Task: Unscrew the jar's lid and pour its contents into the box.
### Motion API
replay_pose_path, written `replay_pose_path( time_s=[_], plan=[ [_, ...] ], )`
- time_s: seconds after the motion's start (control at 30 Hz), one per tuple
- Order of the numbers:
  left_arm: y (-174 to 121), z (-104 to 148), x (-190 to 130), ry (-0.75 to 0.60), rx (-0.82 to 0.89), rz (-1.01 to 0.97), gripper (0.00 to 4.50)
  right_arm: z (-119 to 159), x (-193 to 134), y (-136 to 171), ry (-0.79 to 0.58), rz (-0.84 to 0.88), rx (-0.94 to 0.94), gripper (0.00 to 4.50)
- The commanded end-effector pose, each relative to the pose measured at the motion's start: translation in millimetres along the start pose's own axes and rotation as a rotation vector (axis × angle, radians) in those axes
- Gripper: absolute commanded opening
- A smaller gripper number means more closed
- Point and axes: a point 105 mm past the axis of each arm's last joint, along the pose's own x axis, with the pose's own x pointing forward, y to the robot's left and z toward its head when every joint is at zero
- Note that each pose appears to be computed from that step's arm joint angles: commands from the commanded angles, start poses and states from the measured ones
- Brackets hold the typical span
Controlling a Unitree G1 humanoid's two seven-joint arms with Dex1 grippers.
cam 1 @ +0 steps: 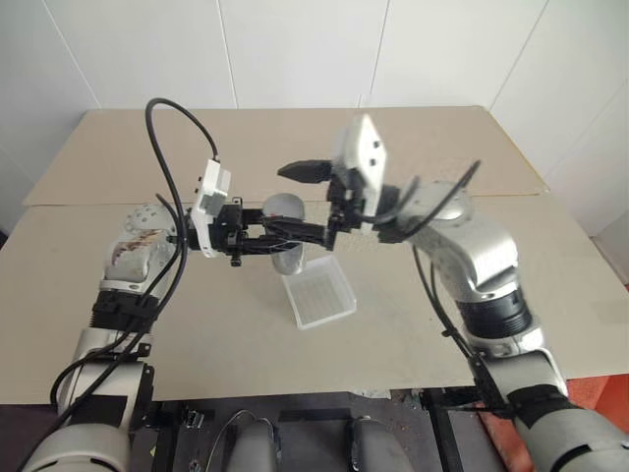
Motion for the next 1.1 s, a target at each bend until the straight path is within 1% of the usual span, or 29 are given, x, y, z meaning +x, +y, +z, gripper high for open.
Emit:
replay_pose_path(
  time_s=[0.03,0.13,0.27,0.53,0.77,1.0,1.1],
  plan=[
    [1.6,15.9,1.9,-0.016,0.067,-0.011,1.95,8.2,8.1,-6.3,0.014,-0.041,-0.041,4.45],
    [1.3,17.7,1.1,-0.016,0.074,-0.014,1.95,2.5,15.0,-14.3,0.041,-0.084,-0.02,4.45],
    [0.4,18.4,-2.4,-0.012,0.078,-0.013,1.95,0.7,12.3,-20.6,0.05,-0.105,-0.017,4.45],
    [-2.3,19.4,-14.9,0.008,0.078,-0.011,1.95,-0.6,-15.1,-35.9,0.05,-0.151,0.008,4.45],
    [-6.2,20.2,-22.8,0.025,0.074,-0.027,1.95,-4.8,-42.2,-49.1,0.078,-0.205,0.003,4.45],
    [-8.7,20.4,-24.9,0.031,0.072,-0.032,1.95,-7.2,-57.8,-49.5,0.092,-0.215,-0.004,4.45],
    [-7.7,20.4,-24.4,0.029,0.073,-0.026,1.95,-6.8,-59.6,-46.4,0.093,-0.205,-0.01,4.45]
  ],
)
